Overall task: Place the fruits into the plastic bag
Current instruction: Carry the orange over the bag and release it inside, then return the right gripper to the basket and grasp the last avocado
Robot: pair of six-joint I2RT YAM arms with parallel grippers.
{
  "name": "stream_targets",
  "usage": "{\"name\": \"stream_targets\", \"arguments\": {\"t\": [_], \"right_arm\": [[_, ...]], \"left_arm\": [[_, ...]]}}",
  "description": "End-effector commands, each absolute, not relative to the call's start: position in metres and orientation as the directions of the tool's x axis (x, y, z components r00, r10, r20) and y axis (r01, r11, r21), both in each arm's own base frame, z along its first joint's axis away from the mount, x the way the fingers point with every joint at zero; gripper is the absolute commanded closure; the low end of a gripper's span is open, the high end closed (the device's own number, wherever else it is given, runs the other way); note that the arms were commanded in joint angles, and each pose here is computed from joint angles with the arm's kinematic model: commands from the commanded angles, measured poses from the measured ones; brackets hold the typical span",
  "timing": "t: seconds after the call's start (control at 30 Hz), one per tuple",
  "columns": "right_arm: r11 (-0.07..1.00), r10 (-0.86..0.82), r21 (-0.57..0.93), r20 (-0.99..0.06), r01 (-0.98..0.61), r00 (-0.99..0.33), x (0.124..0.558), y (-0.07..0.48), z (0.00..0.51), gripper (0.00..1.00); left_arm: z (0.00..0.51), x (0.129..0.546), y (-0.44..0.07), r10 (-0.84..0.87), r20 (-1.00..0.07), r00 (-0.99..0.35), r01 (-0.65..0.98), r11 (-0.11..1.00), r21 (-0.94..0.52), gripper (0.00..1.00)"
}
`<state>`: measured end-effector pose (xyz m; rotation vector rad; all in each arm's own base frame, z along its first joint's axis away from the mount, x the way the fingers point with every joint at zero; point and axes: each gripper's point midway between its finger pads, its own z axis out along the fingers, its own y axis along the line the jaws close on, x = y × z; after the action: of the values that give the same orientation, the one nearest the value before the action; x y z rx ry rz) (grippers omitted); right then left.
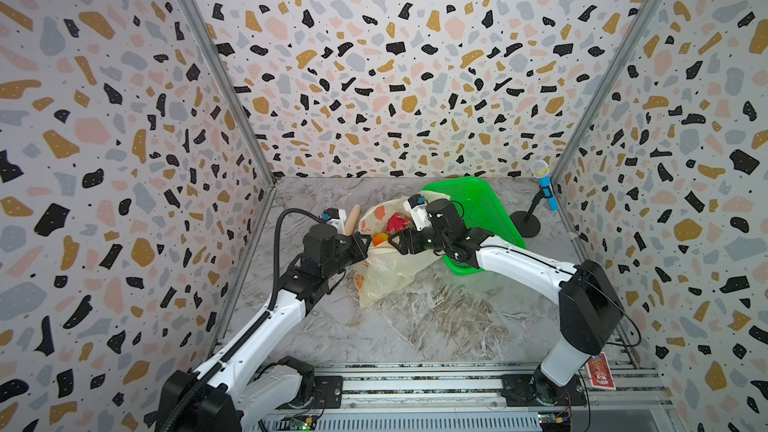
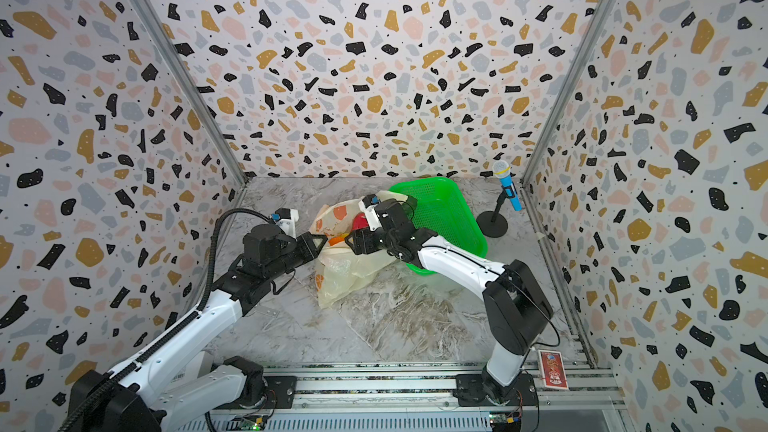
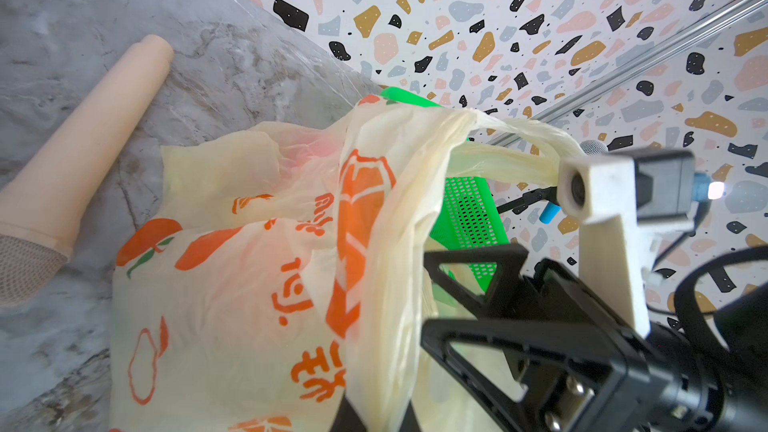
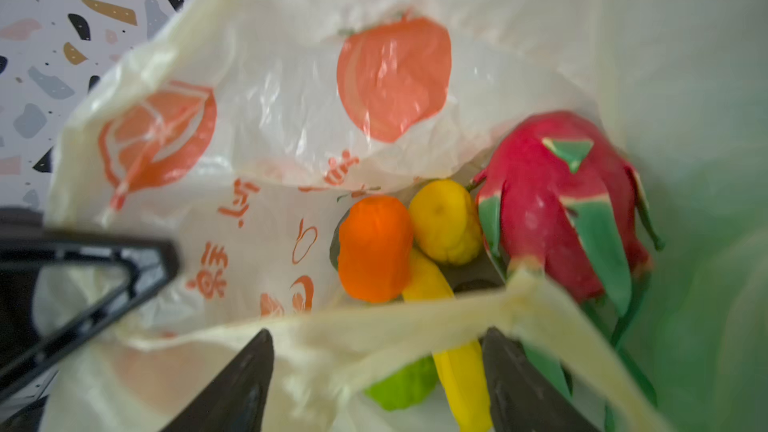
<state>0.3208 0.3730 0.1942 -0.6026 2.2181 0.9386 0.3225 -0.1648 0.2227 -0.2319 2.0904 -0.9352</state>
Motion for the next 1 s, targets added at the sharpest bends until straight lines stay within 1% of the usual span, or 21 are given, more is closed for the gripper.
{"name": "stream_targets", "arguments": {"t": [0.0, 0.1, 0.2, 0.27, 0.37, 0.53, 0.63, 0.7, 0.8, 0.87, 0.97], "right_arm": [[0.566, -0.204, 0.519, -0.665, -0.641, -0.718, 0.275, 0.371, 0.195, 0.22], [0.573, -0.259, 0.502, -0.639, -0.648, -0.724, 0.254, 0.362, 0.182, 0.22], [0.598, -0.278, 0.45, -0.66, -0.663, -0.698, 0.256, 0.351, 0.189, 0.22], [0.608, -0.258, 0.446, -0.671, -0.657, -0.695, 0.264, 0.343, 0.2, 0.22], [0.616, -0.163, 0.468, -0.712, -0.634, -0.683, 0.285, 0.326, 0.228, 0.21], [0.637, 0.036, 0.485, -0.795, -0.599, -0.605, 0.321, 0.284, 0.285, 0.2], [0.692, 0.185, 0.523, -0.794, -0.498, -0.578, 0.347, 0.245, 0.295, 0.19], [0.738, 0.303, 0.574, -0.752, -0.355, -0.586, 0.368, 0.213, 0.284, 0.19], [0.781, 0.413, 0.608, -0.677, -0.147, -0.609, 0.398, 0.174, 0.248, 0.19], [0.792, 0.431, 0.605, -0.648, -0.081, -0.628, 0.417, 0.166, 0.228, 0.19], [0.801, 0.411, 0.596, -0.625, -0.064, -0.663, 0.449, 0.173, 0.206, 0.19]], "left_arm": [[0.228, 0.326, -0.161, -0.467, -0.623, -0.627, 0.157, 0.708, -0.689, 1.0], [0.226, 0.327, -0.161, -0.463, -0.626, -0.628, 0.155, 0.714, -0.683, 1.0], [0.222, 0.327, -0.161, -0.456, -0.628, -0.631, 0.152, 0.721, -0.676, 1.0], [0.219, 0.326, -0.16, -0.449, -0.628, -0.635, 0.15, 0.726, -0.671, 1.0], [0.215, 0.323, -0.16, -0.443, -0.625, -0.642, 0.148, 0.728, -0.669, 1.0], [0.204, 0.317, -0.158, -0.44, -0.615, -0.654, 0.14, 0.729, -0.67, 1.0], [0.201, 0.316, -0.157, -0.442, -0.614, -0.654, 0.135, 0.73, -0.67, 1.0], [0.199, 0.316, -0.157, -0.442, -0.614, -0.655, 0.134, 0.731, -0.669, 1.0], [0.197, 0.316, -0.157, -0.444, -0.61, -0.656, 0.131, 0.729, -0.672, 1.0], [0.197, 0.316, -0.158, -0.442, -0.608, -0.659, 0.133, 0.728, -0.673, 1.0], [0.197, 0.317, -0.158, -0.442, -0.609, -0.659, 0.133, 0.728, -0.673, 1.0]]}}
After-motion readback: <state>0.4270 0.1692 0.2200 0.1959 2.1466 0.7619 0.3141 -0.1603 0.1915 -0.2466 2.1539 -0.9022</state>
